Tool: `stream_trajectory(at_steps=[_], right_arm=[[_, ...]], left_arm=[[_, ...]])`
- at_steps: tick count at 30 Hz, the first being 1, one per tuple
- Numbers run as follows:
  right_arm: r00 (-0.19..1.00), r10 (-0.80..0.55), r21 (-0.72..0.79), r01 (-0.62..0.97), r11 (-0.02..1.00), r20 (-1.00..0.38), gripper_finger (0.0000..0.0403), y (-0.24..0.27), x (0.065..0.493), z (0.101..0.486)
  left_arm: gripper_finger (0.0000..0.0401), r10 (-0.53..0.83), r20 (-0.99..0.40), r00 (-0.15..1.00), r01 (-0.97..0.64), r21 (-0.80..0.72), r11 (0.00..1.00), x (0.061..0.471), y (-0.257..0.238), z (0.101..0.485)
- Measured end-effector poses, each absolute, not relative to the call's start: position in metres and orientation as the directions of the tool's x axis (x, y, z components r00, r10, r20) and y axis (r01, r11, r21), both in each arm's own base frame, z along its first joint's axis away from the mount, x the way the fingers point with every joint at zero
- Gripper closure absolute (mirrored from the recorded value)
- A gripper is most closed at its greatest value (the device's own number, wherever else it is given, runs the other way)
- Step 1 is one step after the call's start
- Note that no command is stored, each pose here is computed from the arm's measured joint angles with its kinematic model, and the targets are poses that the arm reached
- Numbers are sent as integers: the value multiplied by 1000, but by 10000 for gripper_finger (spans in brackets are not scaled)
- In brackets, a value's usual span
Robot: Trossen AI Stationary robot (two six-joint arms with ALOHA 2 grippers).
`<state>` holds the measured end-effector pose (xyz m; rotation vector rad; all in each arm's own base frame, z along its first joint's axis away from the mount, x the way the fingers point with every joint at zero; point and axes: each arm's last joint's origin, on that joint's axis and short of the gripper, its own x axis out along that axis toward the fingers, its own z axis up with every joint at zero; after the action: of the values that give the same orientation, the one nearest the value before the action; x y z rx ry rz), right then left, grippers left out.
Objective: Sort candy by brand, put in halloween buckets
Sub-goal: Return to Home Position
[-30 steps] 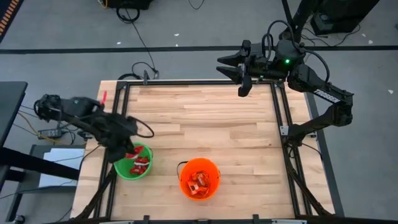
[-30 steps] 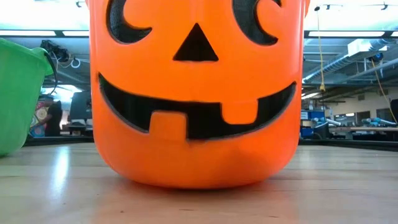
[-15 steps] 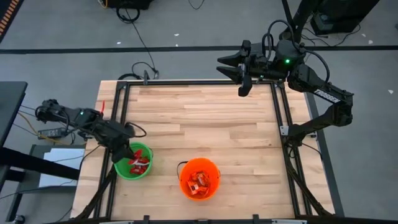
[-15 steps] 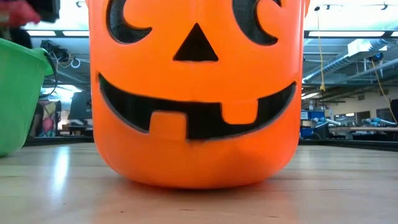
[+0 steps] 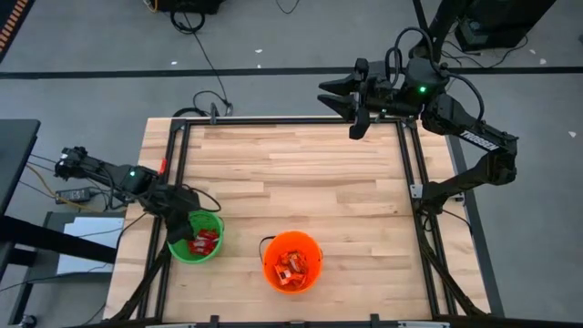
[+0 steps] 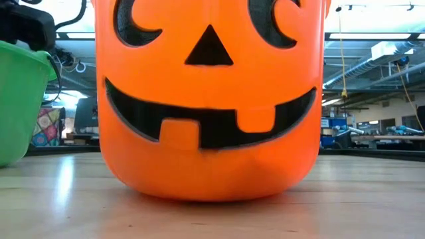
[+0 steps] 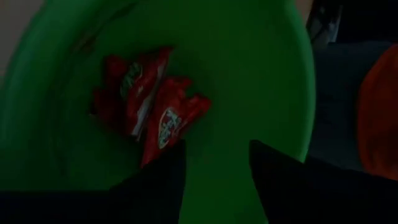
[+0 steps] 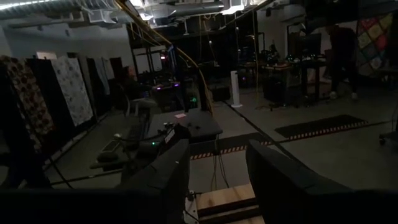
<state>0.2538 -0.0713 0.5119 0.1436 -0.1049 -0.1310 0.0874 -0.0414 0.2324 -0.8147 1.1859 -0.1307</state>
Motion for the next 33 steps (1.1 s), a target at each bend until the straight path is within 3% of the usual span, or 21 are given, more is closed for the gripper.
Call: stream_trajectory(at_steps=[4, 10, 16, 20, 24, 28, 33], right_arm=[[986, -137, 149, 122, 981, 94, 233, -71, 254, 512], [984, -153, 167, 136, 976, 90, 233, -75, 249, 513], [986, -167, 260, 153, 953, 32, 233, -81, 223, 515], [983, -184, 282, 176, 943, 2, 233, -77, 201, 518], [980, -197, 299, 199, 933, -36, 233, -68, 172, 520], [968, -243, 301, 248, 921, -56, 233, -55, 136, 523], [967, -255, 289, 250, 924, -19, 233, -38, 93, 527]], left_arm=[[200, -506, -742, 440, -281, -648, 707, 88, -41, 235], [198, -524, -681, 512, -223, -694, 684, 82, -39, 247], [199, -517, -528, 674, -76, -746, 662, 68, -32, 303], [199, -423, -393, 817, 16, -717, 697, 50, -22, 350], [199, -259, -321, 911, -6, -639, 769, 26, -7, 385], [199, -85, -312, 946, -119, -579, 807, 2, 7, 402], [199, 11, -291, 957, -192, -599, 777, -17, 16, 406]])
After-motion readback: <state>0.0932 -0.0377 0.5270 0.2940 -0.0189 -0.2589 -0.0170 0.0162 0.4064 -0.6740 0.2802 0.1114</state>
